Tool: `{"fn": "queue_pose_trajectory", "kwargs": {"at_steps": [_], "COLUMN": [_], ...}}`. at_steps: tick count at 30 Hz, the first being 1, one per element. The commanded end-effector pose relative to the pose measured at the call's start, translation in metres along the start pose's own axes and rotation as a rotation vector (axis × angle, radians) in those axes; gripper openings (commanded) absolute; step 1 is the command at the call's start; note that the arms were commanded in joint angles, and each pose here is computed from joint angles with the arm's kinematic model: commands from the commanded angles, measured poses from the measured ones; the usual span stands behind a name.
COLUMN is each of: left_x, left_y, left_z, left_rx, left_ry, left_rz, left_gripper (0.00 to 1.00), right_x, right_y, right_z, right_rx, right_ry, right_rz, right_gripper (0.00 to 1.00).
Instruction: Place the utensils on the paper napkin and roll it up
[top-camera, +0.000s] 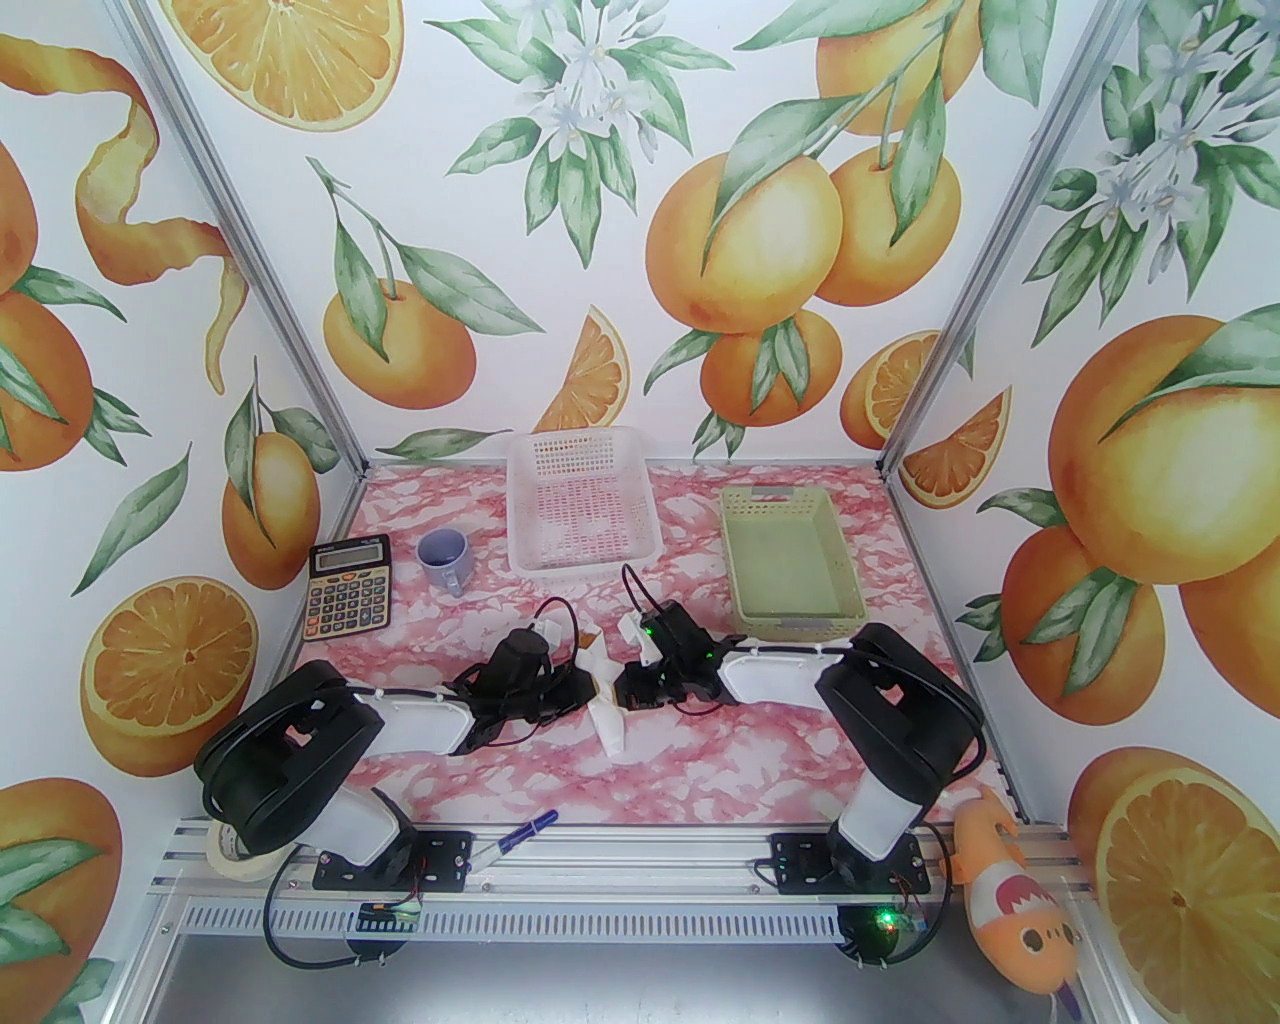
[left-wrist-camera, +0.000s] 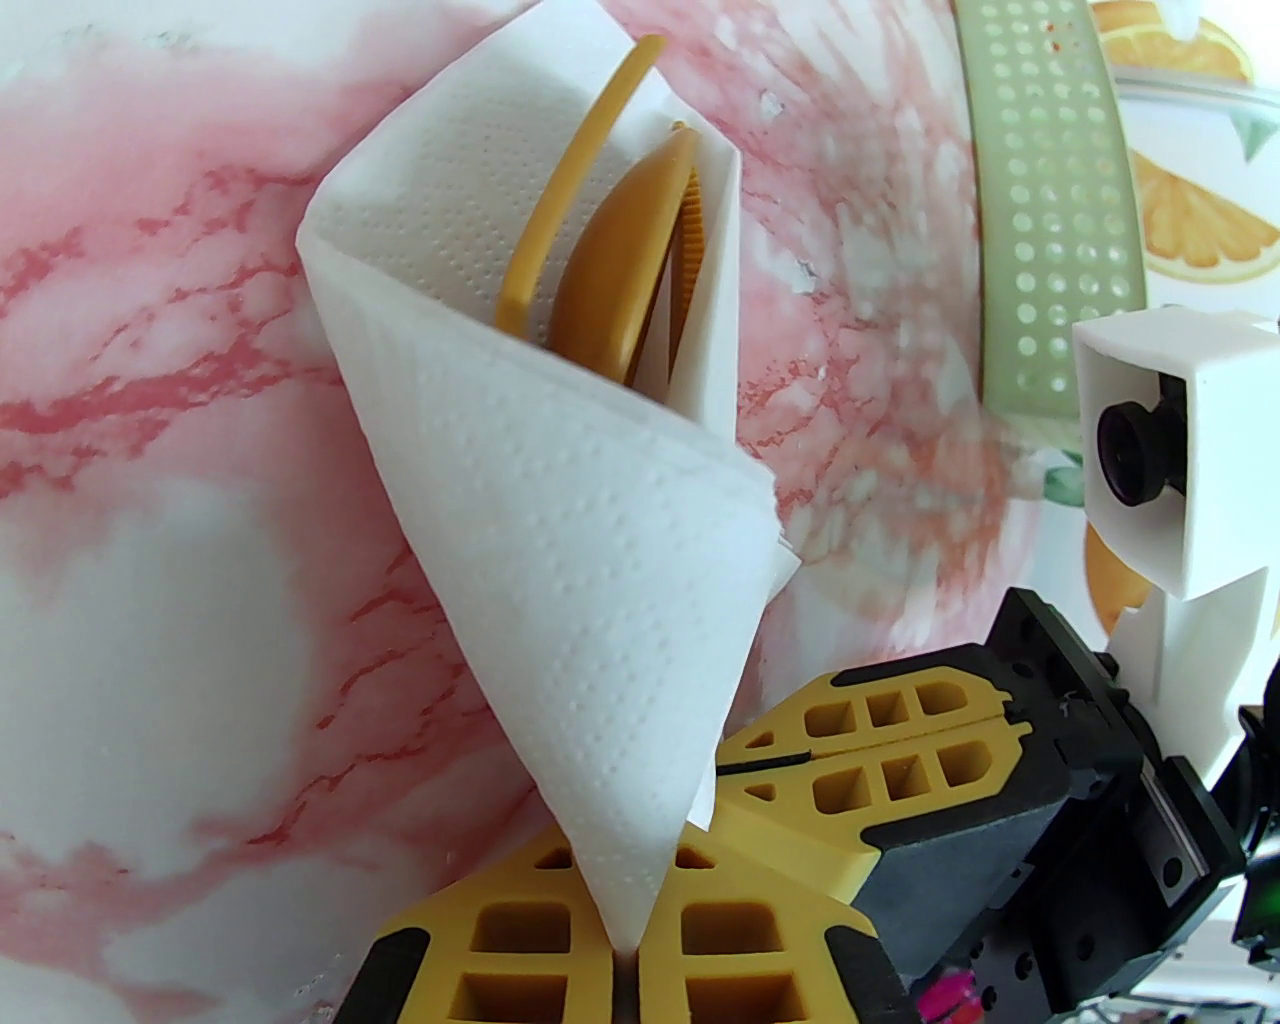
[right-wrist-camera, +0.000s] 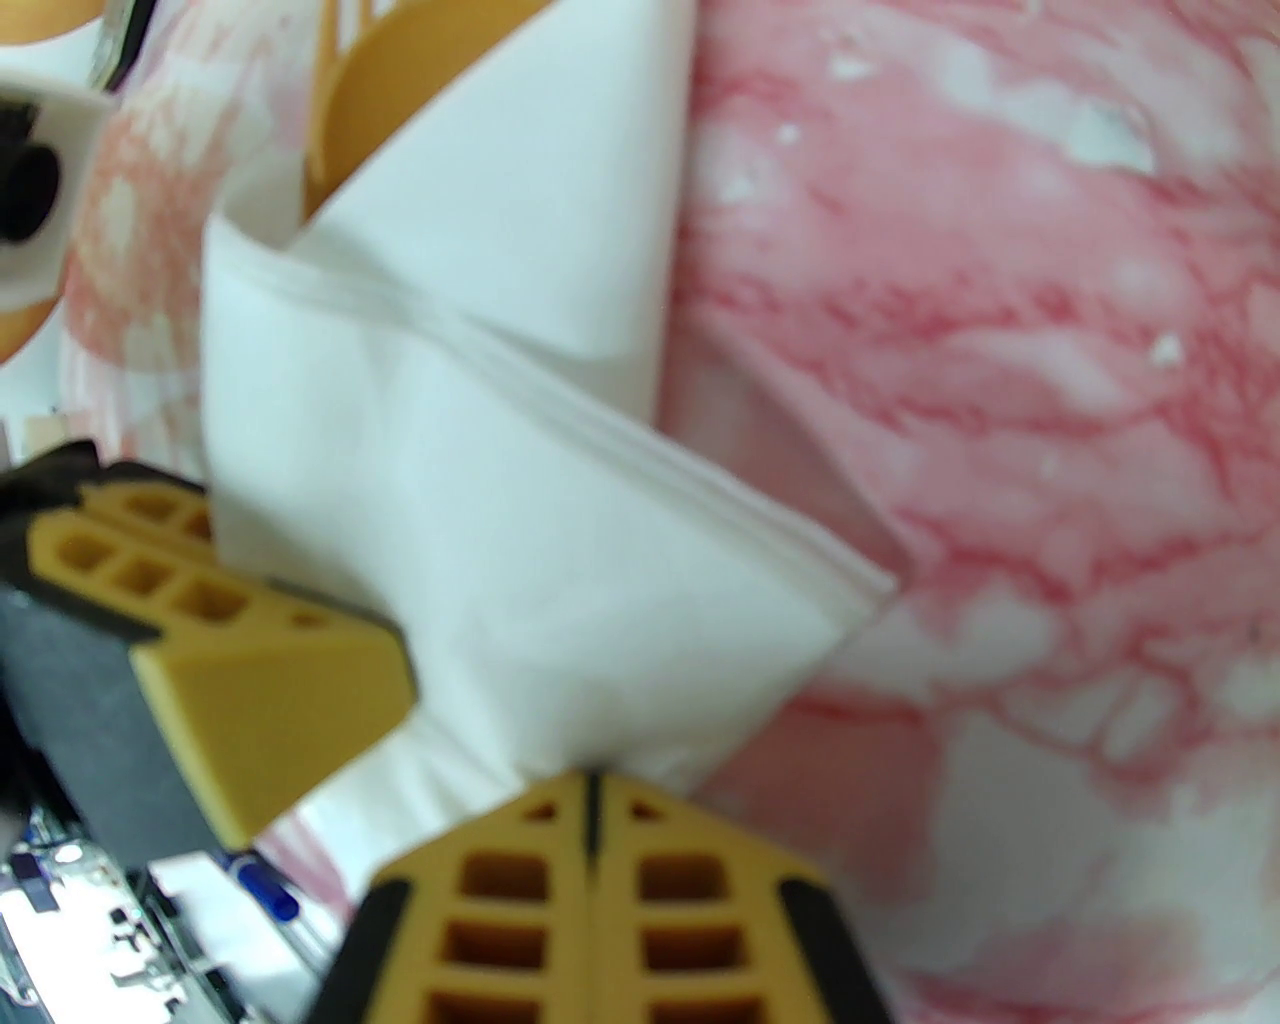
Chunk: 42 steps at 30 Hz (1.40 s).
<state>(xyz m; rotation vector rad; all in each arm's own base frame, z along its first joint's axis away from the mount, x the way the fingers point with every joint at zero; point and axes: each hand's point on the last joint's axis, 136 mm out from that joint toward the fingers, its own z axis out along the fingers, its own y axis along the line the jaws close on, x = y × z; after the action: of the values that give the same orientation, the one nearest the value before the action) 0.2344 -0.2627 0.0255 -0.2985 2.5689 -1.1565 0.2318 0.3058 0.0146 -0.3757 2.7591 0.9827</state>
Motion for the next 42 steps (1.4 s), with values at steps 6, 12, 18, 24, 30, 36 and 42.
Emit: {"fn": "queue_pose_trajectory", "kwargs": {"at_steps": [6,12,18,24,30,36,42], "left_x": [-0.018,-0.028,-0.034,-0.045,-0.047,-0.039,-0.039], "left_y": [-0.025,-0.049,-0.092,-0.152,-0.224,-0.285,-0.314], "left_z": [-0.017,-0.042,-0.080,-0.150,-0.221,-0.259,-0.267], "left_rx": [0.053,0.121,0.250,0.416,0.581,0.748,0.833], "left_ry": [-0.093,-0.170,-0.255,-0.465,-0.642,-0.695,-0.700], "left_rz": [0.108,0.207,0.382,0.607,0.876,1.066,1.116], "left_gripper": [0.00,0.00,0.00,0.00,0.00,0.00,0.00], "right_x": [-0.010,-0.034,-0.044,-0.049,-0.050,-0.037,-0.048], "right_y": [0.003,0.009,0.041,0.086,0.131,0.171,0.193], "right_z": [-0.034,-0.088,-0.145,-0.197,-0.257,-0.282,-0.284], "right_rx": [-0.094,-0.255,-0.399,-0.544,-0.700,-0.734,-0.590], "right_ry": [-0.088,-0.282,-0.439,-0.606,-0.818,-0.948,-0.991], "right_rz": [0.030,0.017,-0.132,-0.318,-0.519,-0.783,-0.923], "right_gripper": [0.23,0.51,0.73,0.89,1.00,1.00,1.00]}}
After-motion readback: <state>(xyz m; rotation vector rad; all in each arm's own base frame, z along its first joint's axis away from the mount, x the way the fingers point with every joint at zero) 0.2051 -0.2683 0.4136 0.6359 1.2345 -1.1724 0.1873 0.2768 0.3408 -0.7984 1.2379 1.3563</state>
